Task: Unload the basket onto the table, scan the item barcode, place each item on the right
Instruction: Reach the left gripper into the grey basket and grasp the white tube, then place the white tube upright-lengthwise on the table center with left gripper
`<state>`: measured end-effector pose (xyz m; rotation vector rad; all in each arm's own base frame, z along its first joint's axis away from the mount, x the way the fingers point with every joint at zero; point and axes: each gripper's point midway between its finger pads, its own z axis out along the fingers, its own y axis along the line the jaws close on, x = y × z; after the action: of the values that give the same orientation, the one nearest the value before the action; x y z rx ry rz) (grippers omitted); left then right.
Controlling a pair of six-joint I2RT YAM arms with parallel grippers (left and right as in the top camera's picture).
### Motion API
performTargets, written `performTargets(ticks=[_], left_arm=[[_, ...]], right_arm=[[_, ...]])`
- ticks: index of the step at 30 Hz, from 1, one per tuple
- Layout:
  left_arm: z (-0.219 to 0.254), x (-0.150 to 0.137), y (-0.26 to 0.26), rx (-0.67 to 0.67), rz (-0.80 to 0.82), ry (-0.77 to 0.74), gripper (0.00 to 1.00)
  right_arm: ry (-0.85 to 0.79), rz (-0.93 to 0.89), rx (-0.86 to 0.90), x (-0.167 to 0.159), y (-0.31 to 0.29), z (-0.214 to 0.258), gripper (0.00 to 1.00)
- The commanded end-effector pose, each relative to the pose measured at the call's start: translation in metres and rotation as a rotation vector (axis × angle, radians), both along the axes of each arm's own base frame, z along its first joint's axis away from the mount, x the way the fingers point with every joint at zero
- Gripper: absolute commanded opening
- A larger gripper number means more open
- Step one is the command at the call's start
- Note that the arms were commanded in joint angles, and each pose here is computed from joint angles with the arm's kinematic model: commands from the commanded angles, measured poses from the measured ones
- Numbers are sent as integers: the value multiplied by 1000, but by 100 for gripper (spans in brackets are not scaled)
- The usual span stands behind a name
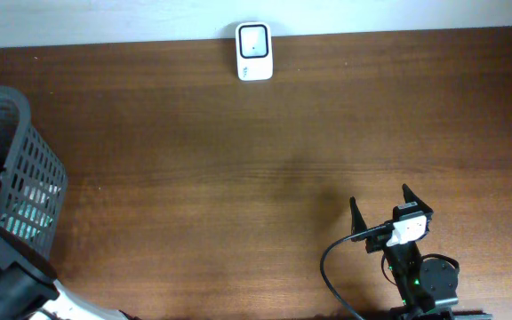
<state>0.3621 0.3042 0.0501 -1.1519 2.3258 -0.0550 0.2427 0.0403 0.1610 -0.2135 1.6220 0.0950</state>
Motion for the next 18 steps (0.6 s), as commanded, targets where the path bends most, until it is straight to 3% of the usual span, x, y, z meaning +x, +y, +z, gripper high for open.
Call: performTargets(ticks=[1, 3, 5, 9, 12, 15, 18], left_arm=[[64, 5, -2, 112, -22, -90, 1], [142, 0, -7, 231, -21, -214, 0], [187, -8, -14, 301, -20, -287, 0], [315, -51, -55, 515, -16, -510, 0], [372, -78, -99, 599, -70, -649, 0], [383, -63, -169, 501, -313, -762, 0], [345, -29, -258, 273, -608, -735, 0]], right_arm=[[4, -3, 3, 0, 0, -3, 98], [4, -3, 3, 0, 0, -3, 98], [4, -3, 3, 0, 0, -3, 98], [4, -3, 3, 0, 0, -3, 98], [4, -3, 3, 0, 0, -3, 98], [5, -3, 3, 0, 0, -3, 98], [4, -3, 3, 0, 0, -3, 98]])
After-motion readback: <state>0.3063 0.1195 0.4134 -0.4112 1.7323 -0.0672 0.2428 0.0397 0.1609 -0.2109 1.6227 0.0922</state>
